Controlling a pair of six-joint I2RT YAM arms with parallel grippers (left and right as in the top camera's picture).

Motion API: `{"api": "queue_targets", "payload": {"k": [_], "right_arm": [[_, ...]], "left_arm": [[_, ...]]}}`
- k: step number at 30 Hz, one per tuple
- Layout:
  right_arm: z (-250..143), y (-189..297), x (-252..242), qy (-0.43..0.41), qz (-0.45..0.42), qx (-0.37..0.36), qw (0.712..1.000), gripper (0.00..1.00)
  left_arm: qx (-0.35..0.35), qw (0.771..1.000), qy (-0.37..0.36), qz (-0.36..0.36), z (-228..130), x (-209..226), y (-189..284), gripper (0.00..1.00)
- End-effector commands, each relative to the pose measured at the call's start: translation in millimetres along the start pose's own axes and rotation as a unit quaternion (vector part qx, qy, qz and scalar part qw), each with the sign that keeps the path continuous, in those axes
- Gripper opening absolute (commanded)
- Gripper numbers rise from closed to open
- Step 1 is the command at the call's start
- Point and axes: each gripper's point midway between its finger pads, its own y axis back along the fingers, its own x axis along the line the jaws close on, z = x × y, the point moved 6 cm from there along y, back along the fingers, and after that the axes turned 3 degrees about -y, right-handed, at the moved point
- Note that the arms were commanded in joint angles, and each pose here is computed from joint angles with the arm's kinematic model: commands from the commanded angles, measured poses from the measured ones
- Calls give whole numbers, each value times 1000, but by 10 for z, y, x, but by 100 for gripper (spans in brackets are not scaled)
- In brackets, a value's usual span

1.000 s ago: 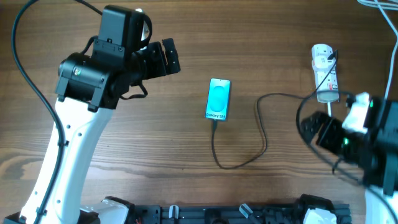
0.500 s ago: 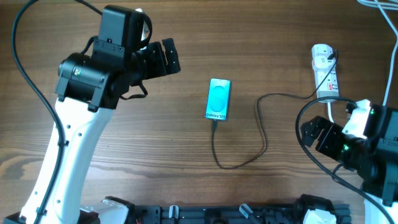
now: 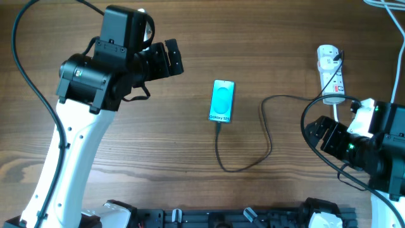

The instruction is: Plug charger to phone and switch on socket

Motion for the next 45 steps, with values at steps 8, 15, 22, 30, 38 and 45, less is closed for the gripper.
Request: {"api": "queue_targets", "payload": {"k": [8,15,22,30,38,45], "right_arm": [[181,198,527,181,106,-190,959,100],[-53,231,462,226,141,-265,927,100],[-258,167,470,392,170,-357,831,100],[-254,-174,336,377,161,-420,809,100],[-220,-489,162,274,166,-470,822,100],[-250,-785,31,233,164,-486,827,100]], "left_arm": [[-4,1000,3,5,4,5,13,100],[-4,1000,3,5,4,6,13,100],[-4,1000,3,5,3,5,13,100],[-4,1000,3,5,4,5,13,100],[-4,1000,3,5,4,5,13,100],[-4,1000,3,5,4,5,13,100]]}}
